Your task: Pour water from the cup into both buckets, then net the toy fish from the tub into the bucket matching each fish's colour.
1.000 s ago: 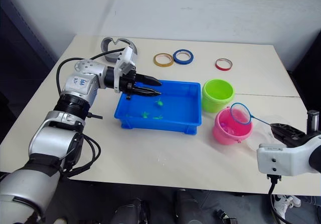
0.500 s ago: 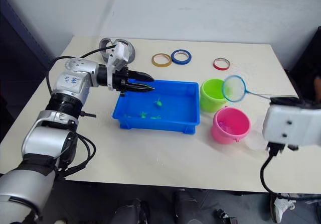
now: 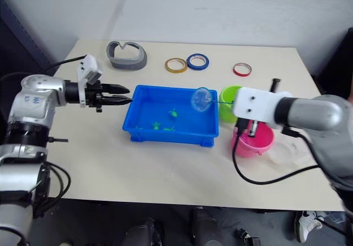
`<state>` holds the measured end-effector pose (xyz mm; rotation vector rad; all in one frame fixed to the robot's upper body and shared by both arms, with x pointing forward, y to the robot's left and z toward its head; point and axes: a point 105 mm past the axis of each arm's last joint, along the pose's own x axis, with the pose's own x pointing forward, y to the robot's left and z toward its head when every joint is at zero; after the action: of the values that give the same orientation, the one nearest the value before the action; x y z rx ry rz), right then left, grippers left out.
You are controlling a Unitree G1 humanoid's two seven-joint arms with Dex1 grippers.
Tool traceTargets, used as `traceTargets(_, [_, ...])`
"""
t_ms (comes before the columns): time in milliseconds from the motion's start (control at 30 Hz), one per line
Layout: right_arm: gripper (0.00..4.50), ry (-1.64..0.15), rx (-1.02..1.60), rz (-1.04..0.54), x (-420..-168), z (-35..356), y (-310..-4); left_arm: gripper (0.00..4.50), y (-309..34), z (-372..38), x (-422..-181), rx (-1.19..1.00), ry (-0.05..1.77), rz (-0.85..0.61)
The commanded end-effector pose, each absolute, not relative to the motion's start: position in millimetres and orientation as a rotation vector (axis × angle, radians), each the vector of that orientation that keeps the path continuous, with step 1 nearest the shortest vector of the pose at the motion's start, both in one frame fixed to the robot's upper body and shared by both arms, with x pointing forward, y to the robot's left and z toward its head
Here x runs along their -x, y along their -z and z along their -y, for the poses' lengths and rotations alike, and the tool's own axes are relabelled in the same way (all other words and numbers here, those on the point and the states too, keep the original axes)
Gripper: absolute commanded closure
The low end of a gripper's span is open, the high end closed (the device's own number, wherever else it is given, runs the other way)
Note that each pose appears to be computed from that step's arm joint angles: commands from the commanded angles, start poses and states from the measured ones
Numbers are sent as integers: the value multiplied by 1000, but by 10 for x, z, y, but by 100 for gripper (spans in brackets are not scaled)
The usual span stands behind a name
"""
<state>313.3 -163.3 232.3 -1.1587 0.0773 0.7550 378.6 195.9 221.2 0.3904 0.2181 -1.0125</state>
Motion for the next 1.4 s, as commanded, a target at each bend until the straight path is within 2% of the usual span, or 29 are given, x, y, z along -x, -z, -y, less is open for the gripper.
traceTargets(33, [450, -735, 1197, -65, -3273, 1595, -2242, 238, -2376, -2043, -3687, -396, 962, -182])
traceTargets(300, [450, -786, 1191, -87, -3356, 1535, -2028, 238, -2311, -2244, -3500, -385, 880, -241])
traceTargets(633, [450, -848, 1115, -97, -3492, 1257, -1774, 238, -2331, -2243, -3387, -379, 860, -249])
traceTargets(867, [450, -852, 937, -123, -3571, 1064, -1663, 238, -2356, -2255, -3351, -381, 849, -251])
traceTargets(1067, [450, -841, 704, -131, -3637, 906, -1719, 238, -2378, -2254, -3331, -385, 842, -251])
traceTargets(1400, [450, -827, 591, -105, -3635, 926, -1963, 238, -2383, -2201, -3326, -387, 857, -246])
